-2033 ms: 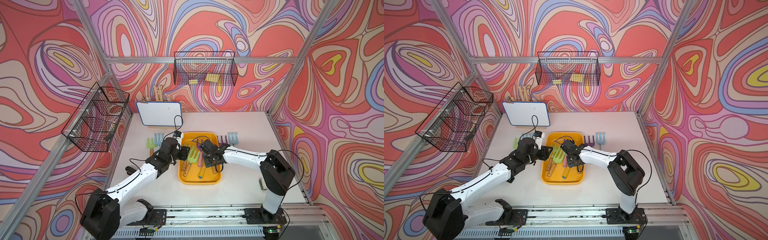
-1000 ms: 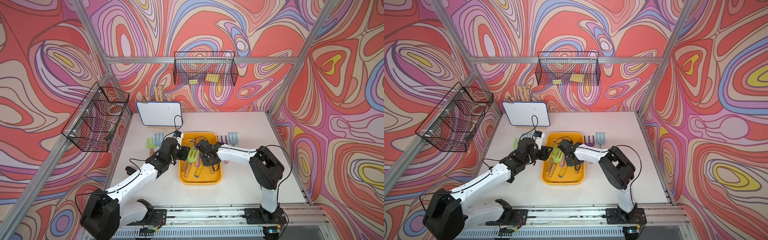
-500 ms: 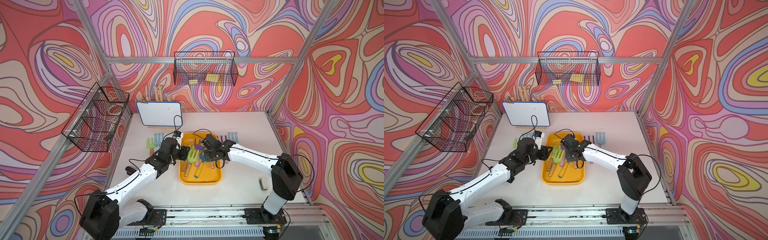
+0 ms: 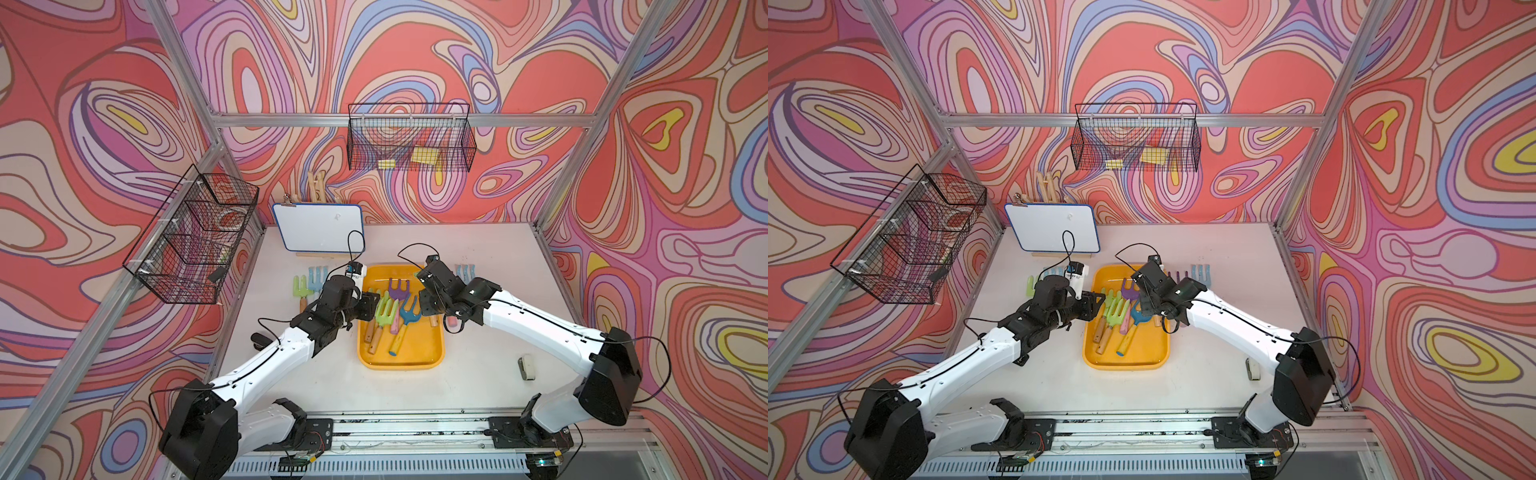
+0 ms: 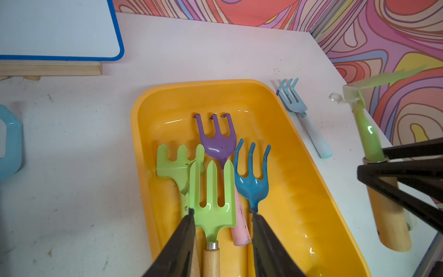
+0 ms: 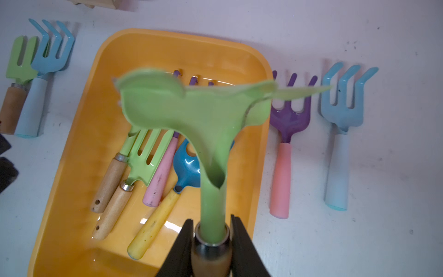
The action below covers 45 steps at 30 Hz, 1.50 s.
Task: Take the hand rake out of the storage box
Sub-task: Pick up the rake from the storage box, then place the rake at the center of the board.
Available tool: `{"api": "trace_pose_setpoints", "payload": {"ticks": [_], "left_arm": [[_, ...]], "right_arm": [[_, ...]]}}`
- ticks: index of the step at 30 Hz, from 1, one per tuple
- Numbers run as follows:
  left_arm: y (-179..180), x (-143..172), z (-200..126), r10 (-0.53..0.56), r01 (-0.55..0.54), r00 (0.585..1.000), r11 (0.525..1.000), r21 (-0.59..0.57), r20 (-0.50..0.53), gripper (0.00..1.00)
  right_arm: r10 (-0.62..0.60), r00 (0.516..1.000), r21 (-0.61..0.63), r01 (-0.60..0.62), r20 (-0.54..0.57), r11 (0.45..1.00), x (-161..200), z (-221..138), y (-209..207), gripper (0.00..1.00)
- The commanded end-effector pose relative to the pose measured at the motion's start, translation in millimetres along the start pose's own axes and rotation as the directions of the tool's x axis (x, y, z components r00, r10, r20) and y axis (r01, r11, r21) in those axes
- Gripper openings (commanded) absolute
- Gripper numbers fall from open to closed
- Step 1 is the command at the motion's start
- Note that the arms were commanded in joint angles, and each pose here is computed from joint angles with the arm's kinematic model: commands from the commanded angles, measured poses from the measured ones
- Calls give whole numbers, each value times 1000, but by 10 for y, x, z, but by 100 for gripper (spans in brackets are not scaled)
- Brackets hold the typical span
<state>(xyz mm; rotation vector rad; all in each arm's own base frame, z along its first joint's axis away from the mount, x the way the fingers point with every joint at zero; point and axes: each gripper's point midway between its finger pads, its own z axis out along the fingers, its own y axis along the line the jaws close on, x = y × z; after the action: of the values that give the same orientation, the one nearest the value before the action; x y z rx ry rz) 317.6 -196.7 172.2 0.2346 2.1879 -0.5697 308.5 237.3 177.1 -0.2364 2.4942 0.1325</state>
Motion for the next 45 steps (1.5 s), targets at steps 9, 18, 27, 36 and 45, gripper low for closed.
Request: {"api": "trace_pose_setpoints", "payload": {"ticks": [9,18,27,36,45], "left_arm": [[-45,-12,-23,11,-11,1000,1000,21,12,44],[-188,-23,-64,-15,14,1000,996,92,9,44],[-184,23,12,-14,15,1000,996,91,-12,44],[-177,23,25,-13,14,1000,996,87,-14,44],[-134,33,27,-2,3,1000,998,64,-16,44]], "right_arm": [[50,998,146,-55,37,988,-180,-248,-795,18],[106,993,217,-116,59,969,-399,-321,-1435,17],[170,985,245,-172,33,954,-313,-206,-1807,17],[228,971,266,-202,-73,943,-40,298,-1940,17],[271,944,334,-198,-188,922,242,693,-2173,17]]}}
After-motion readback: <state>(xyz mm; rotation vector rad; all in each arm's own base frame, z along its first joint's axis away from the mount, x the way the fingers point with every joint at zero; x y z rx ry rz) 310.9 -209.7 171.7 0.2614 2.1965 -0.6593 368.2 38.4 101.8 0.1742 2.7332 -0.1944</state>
